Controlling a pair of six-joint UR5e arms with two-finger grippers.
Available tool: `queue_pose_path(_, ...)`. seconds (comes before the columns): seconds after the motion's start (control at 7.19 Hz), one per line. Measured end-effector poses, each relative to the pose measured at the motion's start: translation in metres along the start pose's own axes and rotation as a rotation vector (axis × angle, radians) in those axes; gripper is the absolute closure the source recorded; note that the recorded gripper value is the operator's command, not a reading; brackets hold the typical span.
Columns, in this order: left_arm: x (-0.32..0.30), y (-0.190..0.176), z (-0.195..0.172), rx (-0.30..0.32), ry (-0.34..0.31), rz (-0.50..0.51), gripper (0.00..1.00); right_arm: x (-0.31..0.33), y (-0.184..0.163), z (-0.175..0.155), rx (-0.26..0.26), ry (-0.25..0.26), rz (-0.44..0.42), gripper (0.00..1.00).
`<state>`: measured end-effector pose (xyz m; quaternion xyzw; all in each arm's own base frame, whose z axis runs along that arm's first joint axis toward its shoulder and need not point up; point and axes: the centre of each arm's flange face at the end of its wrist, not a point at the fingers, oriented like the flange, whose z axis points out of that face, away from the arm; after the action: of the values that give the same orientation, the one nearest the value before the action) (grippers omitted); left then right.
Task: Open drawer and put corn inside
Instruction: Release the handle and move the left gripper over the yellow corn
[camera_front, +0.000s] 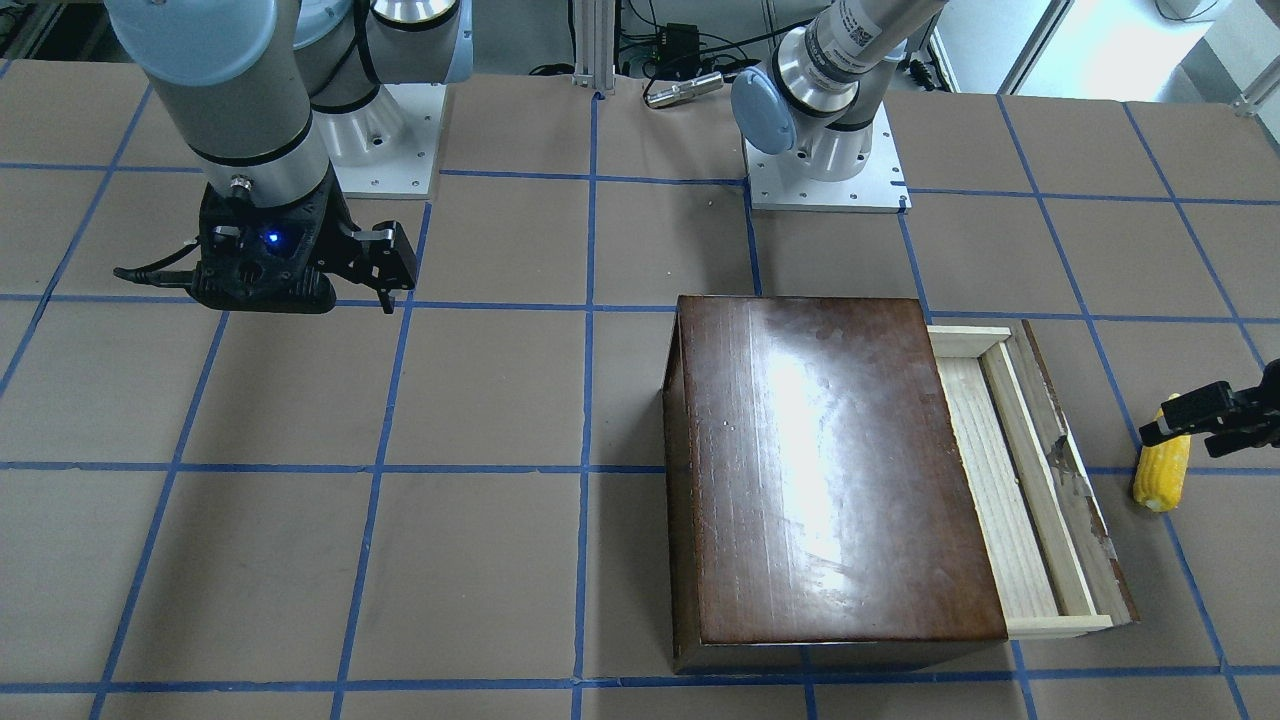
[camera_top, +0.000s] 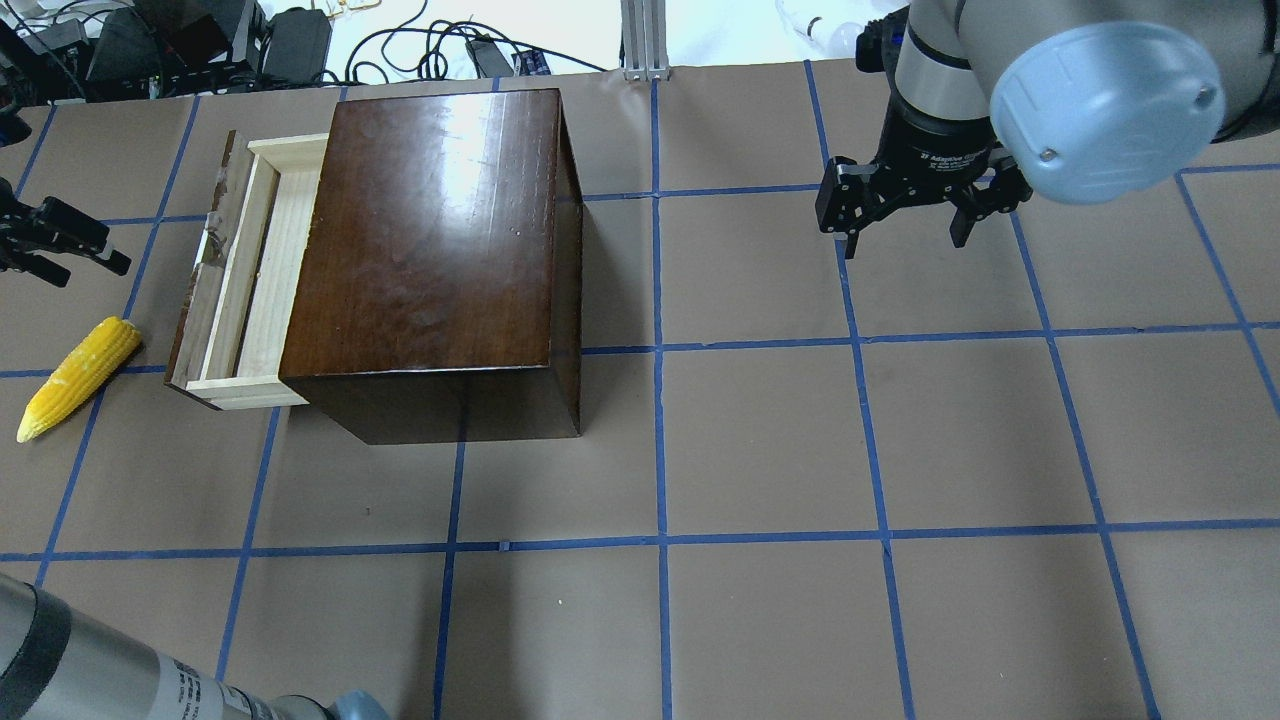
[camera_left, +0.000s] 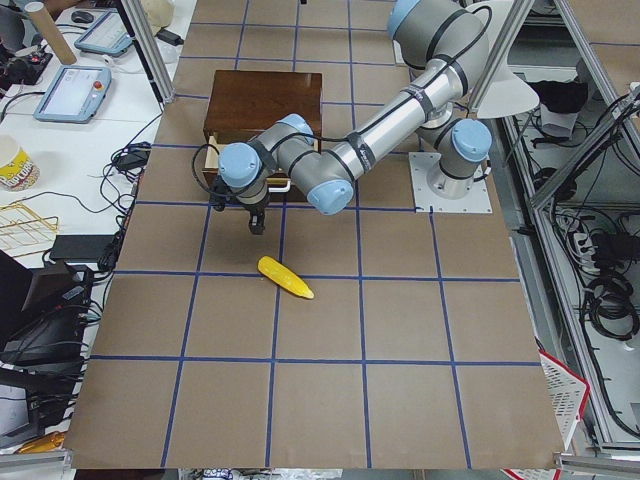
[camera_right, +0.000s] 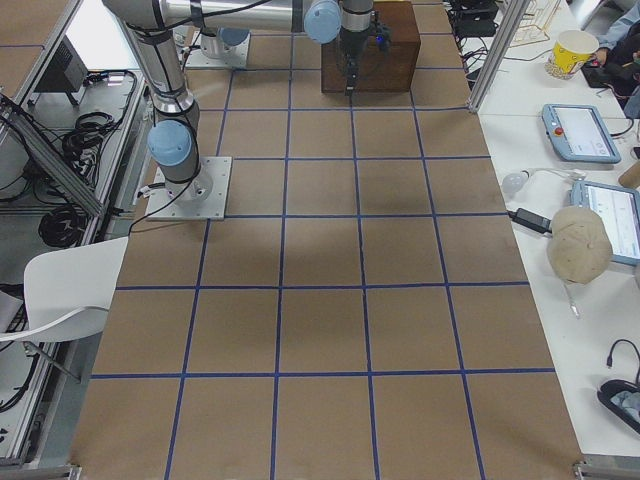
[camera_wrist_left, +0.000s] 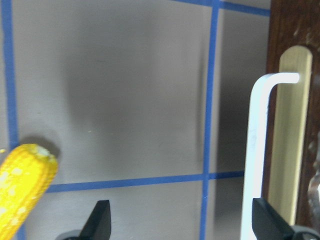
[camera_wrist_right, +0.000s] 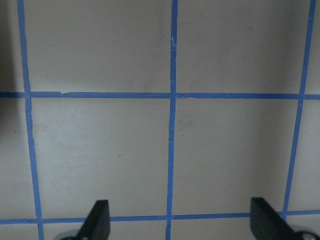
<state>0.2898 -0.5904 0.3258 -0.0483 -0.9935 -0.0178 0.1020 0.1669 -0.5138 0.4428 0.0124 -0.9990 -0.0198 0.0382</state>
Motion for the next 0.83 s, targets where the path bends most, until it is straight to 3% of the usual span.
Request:
queue_pose_path(0.14,-0.013,0.008,0.0,-0.038,-0.04,0.095,0.0,0.0,0.0,0.0,0.0,0.0,0.0,0.0)
queue_pose_path(0.56,-0.046,0.019,0.018,-0.066,-0.096,0.385,0.0,0.0,0.0,0.0,0.001,0.0,0.0,0.0)
queue_pose_path(0.83,-0.055,0.024,0.039,-0.085,-0.145,0.508,0.0,0.0,0.0,0.0,0.0,0.0,0.0,0.0)
